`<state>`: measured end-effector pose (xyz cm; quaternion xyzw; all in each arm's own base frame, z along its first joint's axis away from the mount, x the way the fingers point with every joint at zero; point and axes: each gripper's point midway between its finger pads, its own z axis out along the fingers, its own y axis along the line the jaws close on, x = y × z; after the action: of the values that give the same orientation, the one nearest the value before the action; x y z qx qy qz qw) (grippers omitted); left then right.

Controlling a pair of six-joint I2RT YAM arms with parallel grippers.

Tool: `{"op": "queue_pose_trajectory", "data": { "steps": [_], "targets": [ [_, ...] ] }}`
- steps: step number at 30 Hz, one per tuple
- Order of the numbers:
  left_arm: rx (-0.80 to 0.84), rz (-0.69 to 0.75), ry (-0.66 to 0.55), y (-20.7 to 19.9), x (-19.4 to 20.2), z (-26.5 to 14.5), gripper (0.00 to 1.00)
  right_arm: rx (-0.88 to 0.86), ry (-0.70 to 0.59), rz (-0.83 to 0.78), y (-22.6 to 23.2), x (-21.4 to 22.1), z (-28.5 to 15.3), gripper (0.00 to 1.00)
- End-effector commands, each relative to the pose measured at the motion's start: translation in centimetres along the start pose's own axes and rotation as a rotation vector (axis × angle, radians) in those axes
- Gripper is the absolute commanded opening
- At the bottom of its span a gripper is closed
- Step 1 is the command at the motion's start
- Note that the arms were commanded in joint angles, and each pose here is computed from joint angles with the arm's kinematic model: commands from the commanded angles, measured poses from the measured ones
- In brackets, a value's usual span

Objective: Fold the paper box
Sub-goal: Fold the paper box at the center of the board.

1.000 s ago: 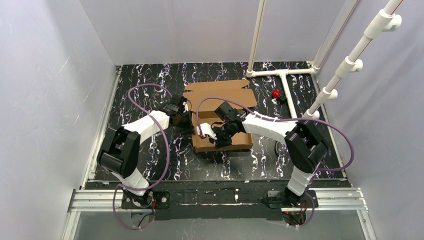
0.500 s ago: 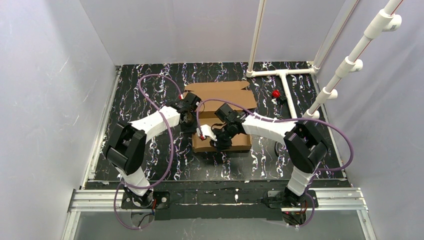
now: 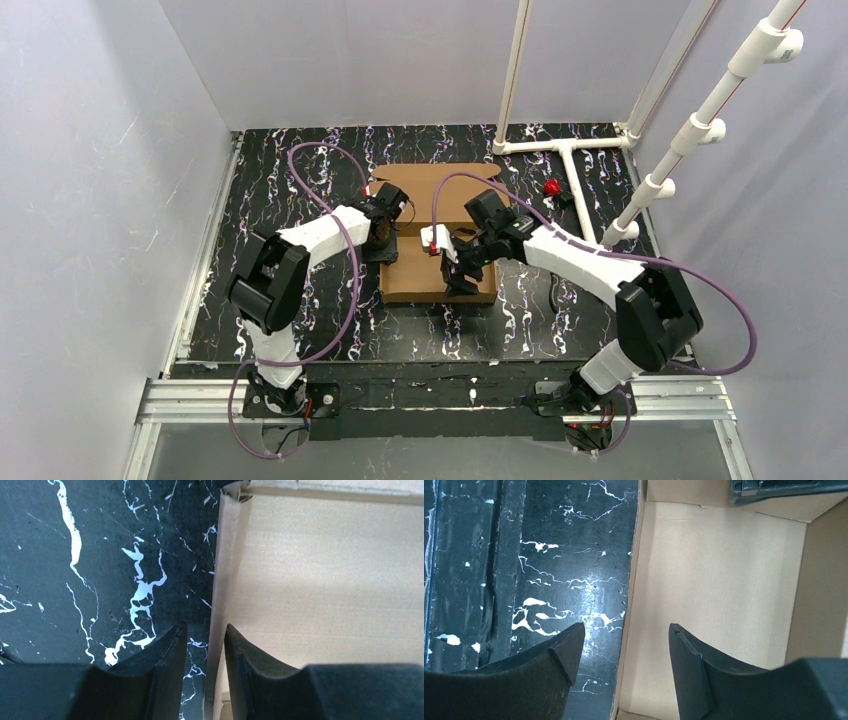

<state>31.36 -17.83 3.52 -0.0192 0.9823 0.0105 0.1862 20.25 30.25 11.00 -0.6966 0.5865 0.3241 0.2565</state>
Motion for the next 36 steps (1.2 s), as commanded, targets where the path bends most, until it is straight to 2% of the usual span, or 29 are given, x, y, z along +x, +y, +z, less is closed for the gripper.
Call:
{"op": "queue_pose_trajectory", "data": {
  "steps": [1, 7, 8, 9, 10, 14, 19, 20, 22, 23, 24, 31, 36],
  "targets": [
    [-0.035, 0.018, -0.036, 0.2, -1.7, -0.3, 0.33, 0.002, -0.082, 0.022, 0.7, -0.7, -0.3, 0.70],
    [-0.063, 0.026, -0.047, 0.4, -2.3, -0.1, 0.30, 0.044, -0.062, 0.066, 0.2, 0.9, 0.6, 0.70],
    [-0.069, 0.027, -0.050, 0.5, -2.5, -0.1, 0.21, 0.051, -0.057, 0.077, 0.0, 1.2, 0.8, 0.69],
    [-0.084, 0.029, -0.052, 0.7, -2.6, 0.1, 0.03, 0.055, -0.048, 0.088, -0.1, 1.6, 1.0, 0.68],
    [-0.109, 0.030, -0.054, 1.1, -2.6, 0.2, 0.00, 0.058, -0.032, 0.099, -0.2, 2.2, 1.3, 0.67],
    [-0.189, 0.033, -0.059, 2.7, -2.3, 0.4, 0.00, 0.043, 0.026, 0.149, 0.0, 4.3, 2.4, 0.61],
    [-0.184, 0.048, -0.054, 2.7, -2.2, 0.2, 0.00, 0.042, 0.023, 0.129, 0.2, 4.0, 2.4, 0.64],
    [-0.167, 0.047, -0.052, 2.4, -2.2, 0.0, 0.09, 0.039, 0.024, 0.123, 0.2, 4.0, 2.4, 0.65],
    [-0.131, 0.040, -0.047, 1.9, -2.2, -0.6, 0.36, 0.036, 0.026, 0.121, 0.3, 4.1, 2.5, 0.66],
    [-0.108, 0.034, -0.045, 1.6, -2.1, -1.0, 0.45, 0.036, 0.027, 0.121, 0.3, 4.1, 2.5, 0.67],
    [-0.088, 0.030, -0.039, 1.5, -1.9, -1.3, 0.49, 0.036, 0.026, 0.119, 0.3, 4.1, 2.4, 0.67],
    [-0.056, 0.004, 0.003, 2.0, 0.3, -1.8, 0.50, 0.035, 0.024, 0.113, 0.4, 4.0, 2.4, 0.67],
    [-0.073, -0.010, 0.034, 2.6, 1.7, -1.3, 0.44, 0.034, 0.025, 0.113, 0.4, 4.1, 2.4, 0.67]
  ]
}}
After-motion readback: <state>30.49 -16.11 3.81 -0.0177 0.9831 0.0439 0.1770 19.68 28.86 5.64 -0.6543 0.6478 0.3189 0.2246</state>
